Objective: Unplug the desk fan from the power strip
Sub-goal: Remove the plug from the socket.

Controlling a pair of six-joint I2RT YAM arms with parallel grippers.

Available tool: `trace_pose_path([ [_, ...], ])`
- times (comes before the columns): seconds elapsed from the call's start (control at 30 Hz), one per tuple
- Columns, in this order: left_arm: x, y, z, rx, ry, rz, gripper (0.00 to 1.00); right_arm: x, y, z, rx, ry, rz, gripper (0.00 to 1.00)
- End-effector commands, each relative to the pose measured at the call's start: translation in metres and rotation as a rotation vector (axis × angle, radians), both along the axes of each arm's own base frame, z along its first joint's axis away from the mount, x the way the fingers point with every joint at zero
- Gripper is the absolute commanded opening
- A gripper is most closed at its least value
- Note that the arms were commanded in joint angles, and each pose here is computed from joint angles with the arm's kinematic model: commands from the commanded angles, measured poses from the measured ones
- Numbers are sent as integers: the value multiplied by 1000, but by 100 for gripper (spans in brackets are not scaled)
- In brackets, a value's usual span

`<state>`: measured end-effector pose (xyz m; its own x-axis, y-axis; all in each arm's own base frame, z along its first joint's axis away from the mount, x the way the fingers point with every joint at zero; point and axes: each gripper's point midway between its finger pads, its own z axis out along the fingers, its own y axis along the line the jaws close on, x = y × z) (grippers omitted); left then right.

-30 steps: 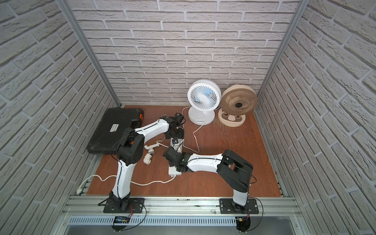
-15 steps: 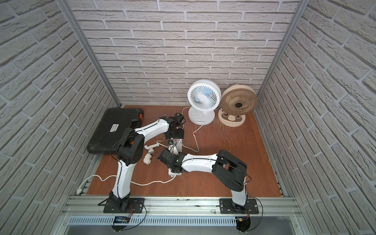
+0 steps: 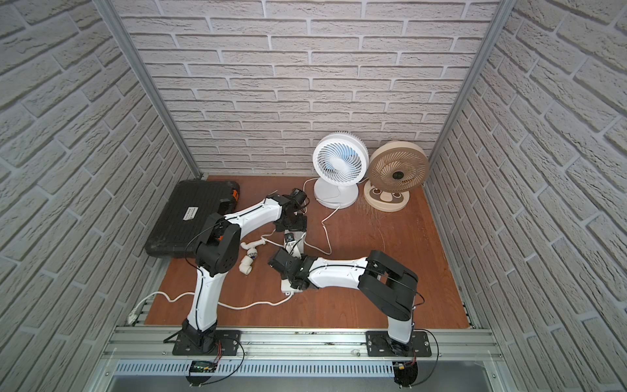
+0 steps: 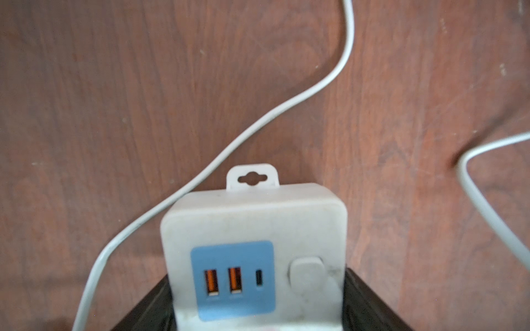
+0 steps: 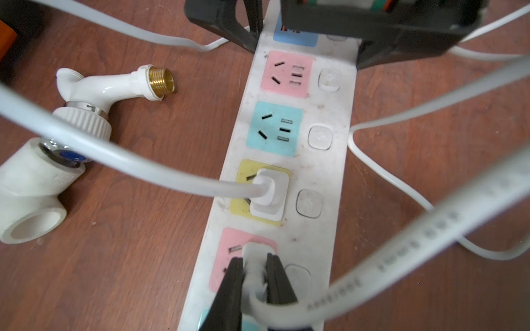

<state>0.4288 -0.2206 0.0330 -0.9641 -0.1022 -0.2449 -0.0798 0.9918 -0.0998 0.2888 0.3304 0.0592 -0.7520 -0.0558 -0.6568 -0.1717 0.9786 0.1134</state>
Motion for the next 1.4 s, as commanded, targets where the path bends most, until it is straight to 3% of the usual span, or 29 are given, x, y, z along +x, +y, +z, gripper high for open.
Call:
trace_pose_path([
  [0.0,-34,17,-45,52,175,6,0,-2,-8,8,97,36,-38,3],
  [0.4,-35,17,-46,46,174,7,0,0,-14,9,80,29,-52,2],
  [0.97,-37,17,-49,44,178,8,0,6,0,18,-160,-81,-22,3],
  [1.37,-37,17,-49,42,176,7,0,3,0,16,-119,-76,-21,3],
])
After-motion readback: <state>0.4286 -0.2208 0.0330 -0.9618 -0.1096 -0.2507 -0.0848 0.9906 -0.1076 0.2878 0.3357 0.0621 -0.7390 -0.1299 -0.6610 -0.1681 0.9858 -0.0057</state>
